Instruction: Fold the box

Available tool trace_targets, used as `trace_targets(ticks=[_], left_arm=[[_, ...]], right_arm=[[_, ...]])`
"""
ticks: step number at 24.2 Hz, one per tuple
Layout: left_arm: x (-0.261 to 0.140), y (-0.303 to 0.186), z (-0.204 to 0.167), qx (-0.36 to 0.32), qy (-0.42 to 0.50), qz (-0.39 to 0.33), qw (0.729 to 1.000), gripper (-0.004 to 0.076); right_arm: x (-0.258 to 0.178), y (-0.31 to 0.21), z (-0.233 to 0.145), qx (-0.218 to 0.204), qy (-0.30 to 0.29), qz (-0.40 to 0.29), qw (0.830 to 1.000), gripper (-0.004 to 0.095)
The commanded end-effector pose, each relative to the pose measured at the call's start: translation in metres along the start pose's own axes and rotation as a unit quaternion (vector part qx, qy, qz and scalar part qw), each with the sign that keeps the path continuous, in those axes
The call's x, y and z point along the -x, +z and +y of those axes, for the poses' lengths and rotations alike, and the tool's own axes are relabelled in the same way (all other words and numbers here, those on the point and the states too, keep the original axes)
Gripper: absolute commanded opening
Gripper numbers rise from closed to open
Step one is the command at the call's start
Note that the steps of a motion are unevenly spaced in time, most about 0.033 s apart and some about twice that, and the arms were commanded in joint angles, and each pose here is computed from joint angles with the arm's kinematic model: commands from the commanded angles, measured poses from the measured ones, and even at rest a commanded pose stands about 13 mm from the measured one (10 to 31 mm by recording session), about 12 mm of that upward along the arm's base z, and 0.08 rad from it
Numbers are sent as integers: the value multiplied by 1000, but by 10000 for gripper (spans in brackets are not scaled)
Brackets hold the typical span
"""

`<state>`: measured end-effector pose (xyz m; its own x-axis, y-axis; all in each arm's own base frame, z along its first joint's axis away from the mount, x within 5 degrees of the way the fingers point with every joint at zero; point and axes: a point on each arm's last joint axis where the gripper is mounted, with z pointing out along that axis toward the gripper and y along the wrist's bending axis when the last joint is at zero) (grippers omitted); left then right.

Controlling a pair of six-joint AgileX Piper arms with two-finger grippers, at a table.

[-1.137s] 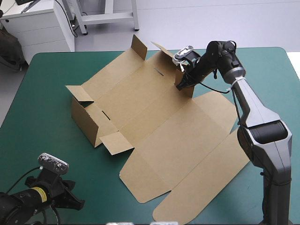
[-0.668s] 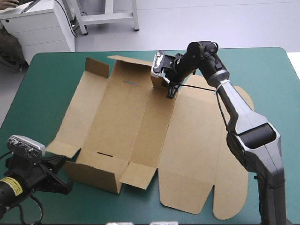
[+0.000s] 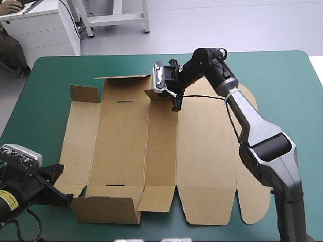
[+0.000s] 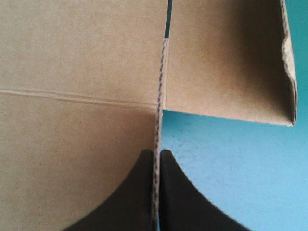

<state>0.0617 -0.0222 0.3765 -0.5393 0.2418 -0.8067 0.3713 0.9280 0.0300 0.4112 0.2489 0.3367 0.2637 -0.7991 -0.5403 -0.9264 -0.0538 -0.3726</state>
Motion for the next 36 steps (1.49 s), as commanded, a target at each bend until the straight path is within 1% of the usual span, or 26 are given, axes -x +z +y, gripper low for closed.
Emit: trace_targets(ticks=[1,4,6,7,8,12,13,14,15,16,17,18,20,22,23,24,25,27,28,29,30,31,32,33,34,36], left_arm=[[11,-6,1,1,2,-41,999,-8],[11,-6,1,1,2,-41,999,-8],[11,-6,1,1,2,-41,999,-8],[11,-6,1,1,2,-41,999,-8],[11,-6,1,1,2,-41,999,-8],[11,-6,1,2,2,-41,999,-8],[11,-6,1,2,2,-41,999,-8],[11,-6,1,2,2,-41,999,-8],[11,-6,1,2,2,-41,999,-8],[11,-6,1,2,2,-41,999,-8],[11,-6,1,2,2,-41,999,-8],[11,-6,1,2,2,-41,999,-8],[11,-6,1,2,2,-41,999,-8],[11,-6,1,2,2,-41,999,-8],[11,-6,1,2,2,-41,999,-8],[11,-6,1,2,2,-41,999,-8],[11,-6,1,2,2,-41,999,-8],[11,-6,1,2,2,-41,999,-8],[11,-6,1,2,2,-41,999,-8],[11,-6,1,2,2,-41,999,-8],[11,-6,1,2,2,-41,999,-8],[11,-6,1,2,2,-42,999,-8],[12,-6,1,1,2,-47,999,-8],[13,-6,1,1,3,-49,999,-8],[13,-6,1,1,3,-52,999,-8],[13,-6,0,0,2,-53,999,-8]], right_arm=[[24,-32,-1,-37,-19,-43,998,-20],[25,-32,-2,-39,-8,-46,998,2],[25,-32,-2,-40,7,-49,998,85],[25,-32,-2,-39,7,-49,998,136],[25,-32,-2,-38,7,-49,998,214],[25,-32,-2,-39,7,-49,998,573],[25,-32,-2,-39,12,-49,998,650],[26,-32,-2,-40,19,-52,998,707],[26,-32,-3,-42,28,-53,997,740],[26,-33,-2,-42,41,-54,997,743],[26,-34,-2,-42,54,-55,996,734],[29,-40,-2,-45,93,-58,993,689],[31,-47,-1,-47,119,-58,990,619],[34,-58,0,-56,134,-49,988,480],[36,-69,1,-64,135,-37,988,296],[36,-75,2,-74,153,-27,985,114],[36,-82,2,-86,170,-19,982,-2],[33,-93,-1,-124,214,4,969,-10],[28,-100,-3,-155,244,29,957,-17],[24,-103,-4,-173,264,44,948,-19],[18,-110,-7,-208,311,64,925,-19],[12,-117,-9,-238,346,77,904,-19],[2,-127,-13,-278,385,94,875,-19],[-5,-134,-15,-296,409,98,858,-19],[-10,-141,-16,-307,426,101,845,-19],[-20,-154,-17,-312,450,102,830,-19]])
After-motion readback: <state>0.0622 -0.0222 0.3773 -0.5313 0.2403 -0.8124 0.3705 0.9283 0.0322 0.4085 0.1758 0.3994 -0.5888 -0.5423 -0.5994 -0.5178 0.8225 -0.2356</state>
